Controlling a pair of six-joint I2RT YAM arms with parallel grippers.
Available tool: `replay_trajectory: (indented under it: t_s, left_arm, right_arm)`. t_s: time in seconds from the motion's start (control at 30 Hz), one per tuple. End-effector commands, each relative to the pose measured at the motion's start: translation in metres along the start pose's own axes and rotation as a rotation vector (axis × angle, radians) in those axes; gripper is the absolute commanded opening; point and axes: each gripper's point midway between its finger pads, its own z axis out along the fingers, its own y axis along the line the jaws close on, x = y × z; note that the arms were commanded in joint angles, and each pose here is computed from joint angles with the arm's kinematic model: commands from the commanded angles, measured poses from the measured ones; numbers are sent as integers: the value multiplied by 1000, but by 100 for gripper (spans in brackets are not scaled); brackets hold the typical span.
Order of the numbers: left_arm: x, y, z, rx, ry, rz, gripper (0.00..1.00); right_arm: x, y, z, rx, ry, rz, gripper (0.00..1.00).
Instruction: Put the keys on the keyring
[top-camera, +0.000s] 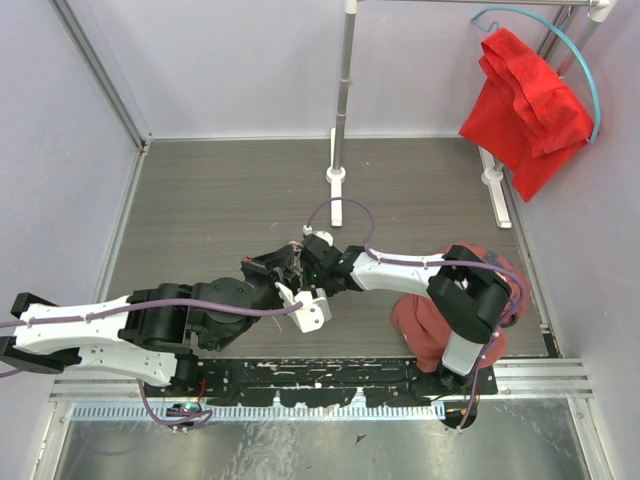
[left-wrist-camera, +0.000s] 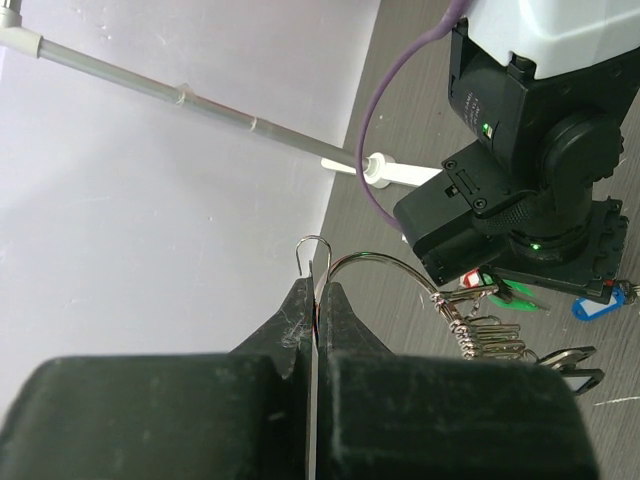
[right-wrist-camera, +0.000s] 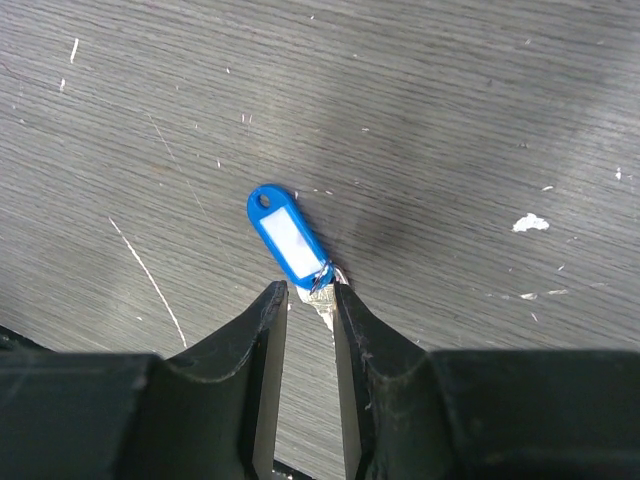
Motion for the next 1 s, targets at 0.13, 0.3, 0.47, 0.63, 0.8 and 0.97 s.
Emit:
replay_trajectory:
  t_s: [0.13, 0.3, 0.47, 0.63, 0.8, 0.97]
  left_arm:
    - [-4, 9, -1, -40, -12, -20, 0]
    - [-4, 8, 0, -38, -9, -15, 0]
    - [-3, 6, 0, -38, -6, -7, 0]
    - [-1, 6, 0, -39, -1, -3, 0]
    - [0, 5, 0, -39, 2, -3, 0]
    - [0, 6, 0, -41, 6, 0, 0]
  right_arm:
    - [-7, 11, -4, -21, -24, -13, 27]
    - [-7, 11, -3, -20, -22, -16, 20]
    - [-5, 11, -1, -17, -13, -21, 23]
    - [-2, 12, 2, -16, -4, -26, 23]
    - [-2, 13, 2, -17, -5, -30, 18]
    - [-12, 16, -11, -4, -52, -55, 3]
